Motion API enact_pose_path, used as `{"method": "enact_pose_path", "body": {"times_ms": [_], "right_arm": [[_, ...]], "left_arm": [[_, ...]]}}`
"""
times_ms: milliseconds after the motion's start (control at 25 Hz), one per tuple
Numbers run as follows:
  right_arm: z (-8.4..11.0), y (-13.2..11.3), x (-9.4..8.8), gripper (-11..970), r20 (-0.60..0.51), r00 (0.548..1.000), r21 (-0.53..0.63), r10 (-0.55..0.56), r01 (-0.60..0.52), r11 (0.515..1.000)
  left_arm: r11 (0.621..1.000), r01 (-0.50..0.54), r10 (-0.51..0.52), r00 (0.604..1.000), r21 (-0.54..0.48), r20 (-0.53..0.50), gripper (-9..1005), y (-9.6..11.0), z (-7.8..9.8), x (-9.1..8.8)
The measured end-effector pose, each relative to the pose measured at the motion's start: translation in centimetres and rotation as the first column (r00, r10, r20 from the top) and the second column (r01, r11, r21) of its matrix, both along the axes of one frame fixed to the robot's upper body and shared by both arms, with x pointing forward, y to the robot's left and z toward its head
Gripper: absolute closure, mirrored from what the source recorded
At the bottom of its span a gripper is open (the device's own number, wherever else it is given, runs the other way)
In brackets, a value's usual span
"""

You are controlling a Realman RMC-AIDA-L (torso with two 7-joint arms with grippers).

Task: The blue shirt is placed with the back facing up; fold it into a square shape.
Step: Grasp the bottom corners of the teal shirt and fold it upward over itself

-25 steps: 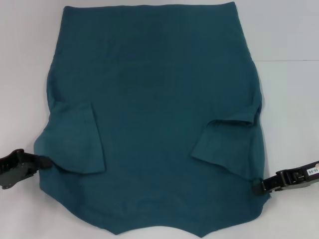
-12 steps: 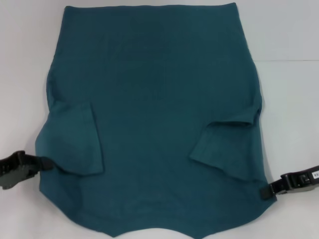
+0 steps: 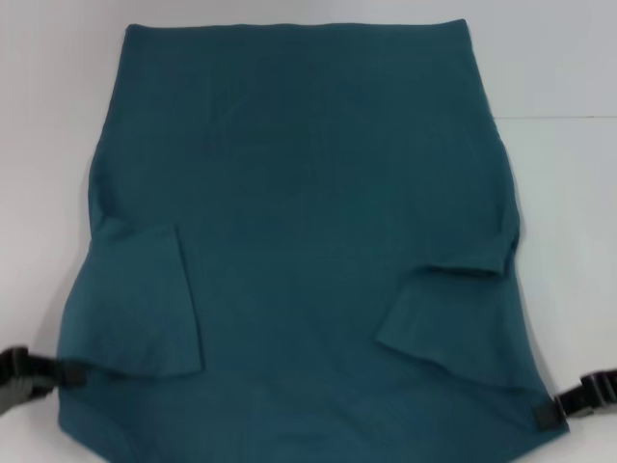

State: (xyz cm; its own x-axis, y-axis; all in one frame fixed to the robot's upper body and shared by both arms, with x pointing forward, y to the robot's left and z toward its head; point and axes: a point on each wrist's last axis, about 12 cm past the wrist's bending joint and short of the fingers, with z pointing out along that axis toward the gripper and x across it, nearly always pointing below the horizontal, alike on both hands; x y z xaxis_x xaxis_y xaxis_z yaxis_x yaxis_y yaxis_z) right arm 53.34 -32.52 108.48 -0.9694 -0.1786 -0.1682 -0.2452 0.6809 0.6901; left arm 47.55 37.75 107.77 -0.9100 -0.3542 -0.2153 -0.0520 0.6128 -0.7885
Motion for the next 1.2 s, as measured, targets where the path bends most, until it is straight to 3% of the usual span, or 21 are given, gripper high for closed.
{"method": "enact_pose_path", "body": {"times_ms": [240,360,440,680,1000,1200], "right_arm": [[-0.3,-0.8,-1.6,915,-0.047,0.999,0.017,0.014,-0.013,1.000],[-0.3,-1.1,-1.6,915,-0.031,0.999,0.026,-0.016,0.017,1.000],[-0.1,-1.3,-1.0,915,0.002,0.998,0.036,-0.059,0.059,0.998],[1.9,-1.2,2.7,915,0.151,0.959,0.135,-0.239,0.220,0.966],[3.8,1.5,7.7,914,0.305,0.878,0.193,-0.370,0.323,0.926],[4.8,3.0,10.4,914,0.389,0.819,0.190,-0.422,0.376,0.907]], "left_arm": [[0.998,0.065,-0.065,0.996,-0.002,-0.062,979,0.2,-0.1,-2.0],[0.994,0.105,-0.106,0.993,-0.014,-0.050,979,-0.2,0.2,-1.6],[0.993,0.115,-0.116,0.992,-0.028,-0.044,979,-0.6,0.5,-0.5],[0.995,0.091,-0.093,0.995,-0.047,-0.043,979,-2.5,1.9,5.3],[0.997,-0.064,0.062,0.997,0.051,0.040,979,-4.5,3.9,12.2],[0.980,-0.164,0.150,0.982,0.117,0.117,979,-5.4,4.3,15.1]]}}
